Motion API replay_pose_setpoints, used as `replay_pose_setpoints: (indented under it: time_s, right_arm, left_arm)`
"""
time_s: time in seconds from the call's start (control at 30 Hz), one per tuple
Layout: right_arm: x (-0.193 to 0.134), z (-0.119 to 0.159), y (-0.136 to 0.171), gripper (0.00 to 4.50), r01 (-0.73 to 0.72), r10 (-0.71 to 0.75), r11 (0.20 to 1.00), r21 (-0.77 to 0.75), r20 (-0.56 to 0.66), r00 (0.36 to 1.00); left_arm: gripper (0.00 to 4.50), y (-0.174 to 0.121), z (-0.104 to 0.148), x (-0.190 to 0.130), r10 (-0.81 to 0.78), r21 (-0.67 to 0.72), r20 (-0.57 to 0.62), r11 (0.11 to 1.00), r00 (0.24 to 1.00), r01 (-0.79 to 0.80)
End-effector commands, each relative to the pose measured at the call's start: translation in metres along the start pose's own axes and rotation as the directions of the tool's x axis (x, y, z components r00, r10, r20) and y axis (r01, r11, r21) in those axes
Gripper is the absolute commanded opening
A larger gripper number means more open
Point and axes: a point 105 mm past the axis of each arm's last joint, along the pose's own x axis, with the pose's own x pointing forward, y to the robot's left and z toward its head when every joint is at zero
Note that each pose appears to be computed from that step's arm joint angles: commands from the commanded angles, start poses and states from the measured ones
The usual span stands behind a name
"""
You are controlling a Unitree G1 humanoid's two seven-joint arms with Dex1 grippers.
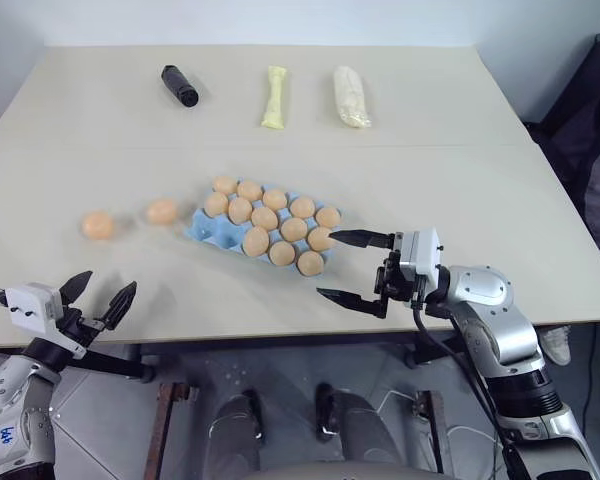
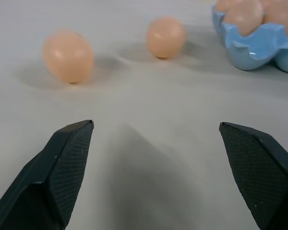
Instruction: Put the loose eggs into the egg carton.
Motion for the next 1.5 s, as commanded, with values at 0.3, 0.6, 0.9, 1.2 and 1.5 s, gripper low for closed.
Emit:
replay_pose_setpoints:
  time_s: [0.3, 0.6, 0.9, 1.2, 1.5]
  right_arm:
    - [-0.003, 0.008, -0.003, 4.50, 0.022, -0.021, 0.999, -0.036, 0.023, 1.000]
    - [-0.007, 0.008, -0.002, 4.50, 0.058, -0.057, 0.998, -0.040, 0.017, 0.998]
    - [-0.008, 0.008, -0.003, 4.50, 0.068, -0.067, 0.997, -0.042, 0.016, 0.998]
    - [-0.008, 0.009, -0.003, 4.50, 0.071, -0.070, 0.997, -0.043, 0.017, 0.997]
    - [-0.007, 0.008, -0.004, 4.50, 0.067, -0.067, 0.997, -0.041, 0.015, 0.998]
  left_arm:
    - [4.47, -0.020, 0.043, 0.110, -0.066, 0.039, 0.002, 0.997, 0.998, 0.066]
    - [4.47, -0.019, 0.035, 0.133, -0.026, 0.029, -0.053, 0.999, 0.998, 0.028]
    - [3.90, -0.018, 0.026, 0.136, -0.025, 0.019, -0.092, 0.999, 0.995, 0.027]
    - [1.83, -0.016, 0.049, 0.126, -0.064, 0.001, 0.050, 0.998, 0.997, 0.064]
    - [1.83, -0.088, 0.093, 0.116, -0.453, 0.112, 0.196, 0.891, 0.870, 0.439]
